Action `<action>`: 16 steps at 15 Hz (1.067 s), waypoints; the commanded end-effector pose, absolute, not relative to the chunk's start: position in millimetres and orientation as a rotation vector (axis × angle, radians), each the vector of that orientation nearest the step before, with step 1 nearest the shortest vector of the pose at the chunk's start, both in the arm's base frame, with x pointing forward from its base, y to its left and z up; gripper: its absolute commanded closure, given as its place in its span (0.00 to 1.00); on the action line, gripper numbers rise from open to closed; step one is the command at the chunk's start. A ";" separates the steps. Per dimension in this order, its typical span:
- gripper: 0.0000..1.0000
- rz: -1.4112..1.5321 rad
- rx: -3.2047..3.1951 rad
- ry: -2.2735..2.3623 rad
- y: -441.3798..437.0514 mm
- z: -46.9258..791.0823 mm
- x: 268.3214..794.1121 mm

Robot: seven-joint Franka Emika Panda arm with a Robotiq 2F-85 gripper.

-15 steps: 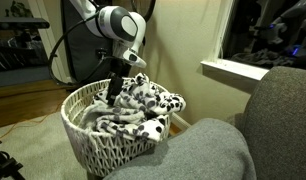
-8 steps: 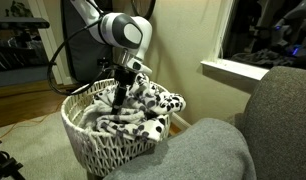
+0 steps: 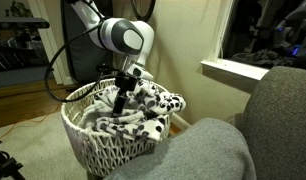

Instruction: Put the blanket on the sofa in the laundry basket

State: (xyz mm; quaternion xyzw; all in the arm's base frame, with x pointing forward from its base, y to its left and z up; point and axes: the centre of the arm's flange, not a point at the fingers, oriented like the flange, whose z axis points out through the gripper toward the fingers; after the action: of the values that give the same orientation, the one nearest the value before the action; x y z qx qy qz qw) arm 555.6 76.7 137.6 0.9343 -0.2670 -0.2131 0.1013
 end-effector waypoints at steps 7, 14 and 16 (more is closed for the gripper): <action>0.93 -0.532 2.808 -0.809 84.0 178.0 545.9; 0.97 -0.451 2.859 -0.721 119.0 208.2 552.9; 0.97 -0.438 2.870 -0.684 133.5 213.5 552.8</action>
State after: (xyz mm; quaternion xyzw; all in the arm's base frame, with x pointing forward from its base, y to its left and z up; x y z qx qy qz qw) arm 566.1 117.7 197.5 0.9545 -0.2374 -0.1628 0.0779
